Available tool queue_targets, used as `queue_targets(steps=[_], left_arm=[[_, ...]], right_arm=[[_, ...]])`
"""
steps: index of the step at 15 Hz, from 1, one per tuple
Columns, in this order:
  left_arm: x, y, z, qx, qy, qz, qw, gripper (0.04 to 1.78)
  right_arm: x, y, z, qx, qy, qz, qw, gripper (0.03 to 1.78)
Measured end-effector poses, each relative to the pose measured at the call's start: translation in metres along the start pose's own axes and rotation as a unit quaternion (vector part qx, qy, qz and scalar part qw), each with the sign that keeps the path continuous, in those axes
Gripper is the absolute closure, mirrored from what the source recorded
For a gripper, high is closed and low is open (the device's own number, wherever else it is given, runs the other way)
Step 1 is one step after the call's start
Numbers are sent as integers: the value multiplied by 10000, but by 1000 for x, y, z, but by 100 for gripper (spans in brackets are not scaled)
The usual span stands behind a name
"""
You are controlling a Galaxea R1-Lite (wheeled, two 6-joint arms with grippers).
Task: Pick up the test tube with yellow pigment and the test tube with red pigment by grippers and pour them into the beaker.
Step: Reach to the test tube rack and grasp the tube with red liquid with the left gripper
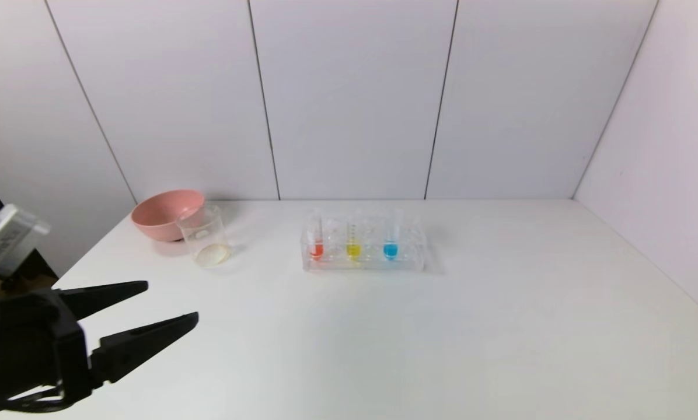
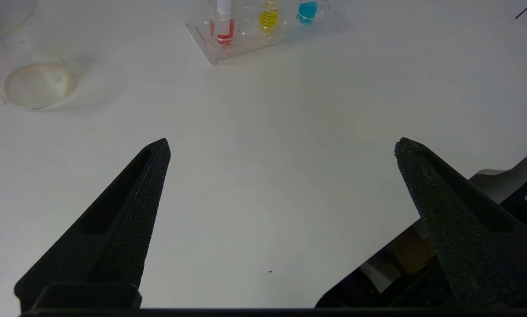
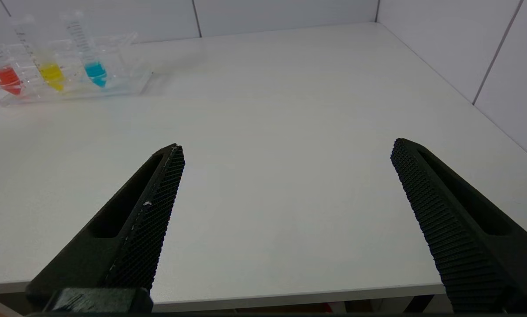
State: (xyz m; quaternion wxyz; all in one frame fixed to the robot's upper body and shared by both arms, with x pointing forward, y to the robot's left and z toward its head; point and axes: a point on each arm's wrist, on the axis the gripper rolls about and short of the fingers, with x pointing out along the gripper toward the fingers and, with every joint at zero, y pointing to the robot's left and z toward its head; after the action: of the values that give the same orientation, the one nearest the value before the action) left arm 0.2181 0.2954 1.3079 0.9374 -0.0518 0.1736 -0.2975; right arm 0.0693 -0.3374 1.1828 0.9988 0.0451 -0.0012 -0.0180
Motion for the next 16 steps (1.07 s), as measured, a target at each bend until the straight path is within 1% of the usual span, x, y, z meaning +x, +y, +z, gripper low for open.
queue_targets(steps=[2, 4, 5, 8, 11, 13, 16], left_arm=[[36, 2, 7, -14, 325, 102, 9994, 4], [77, 1, 12, -5, 433, 298, 9986, 4], [98, 0, 13, 0, 405, 433, 9982, 4], [161, -8, 20, 64, 114, 1013, 9948, 4], [210, -18, 18, 157, -74, 1669, 9858, 4], [234, -22, 15, 188, -348, 2005, 9789, 4], [262, -21, 5, 153, -743, 2401, 9678, 4]], right_arm=[[0, 0, 0, 0, 0, -4, 10000, 10], [0, 0, 0, 0, 0, 0, 10000, 10], [0, 0, 0, -2, 0, 2, 10000, 10], [0, 0, 0, 0, 0, 0, 10000, 10], [0, 0, 0, 0, 2, 0, 10000, 10], [0, 0, 0, 0, 0, 0, 10000, 10], [0, 0, 0, -2, 0, 2, 10000, 10]])
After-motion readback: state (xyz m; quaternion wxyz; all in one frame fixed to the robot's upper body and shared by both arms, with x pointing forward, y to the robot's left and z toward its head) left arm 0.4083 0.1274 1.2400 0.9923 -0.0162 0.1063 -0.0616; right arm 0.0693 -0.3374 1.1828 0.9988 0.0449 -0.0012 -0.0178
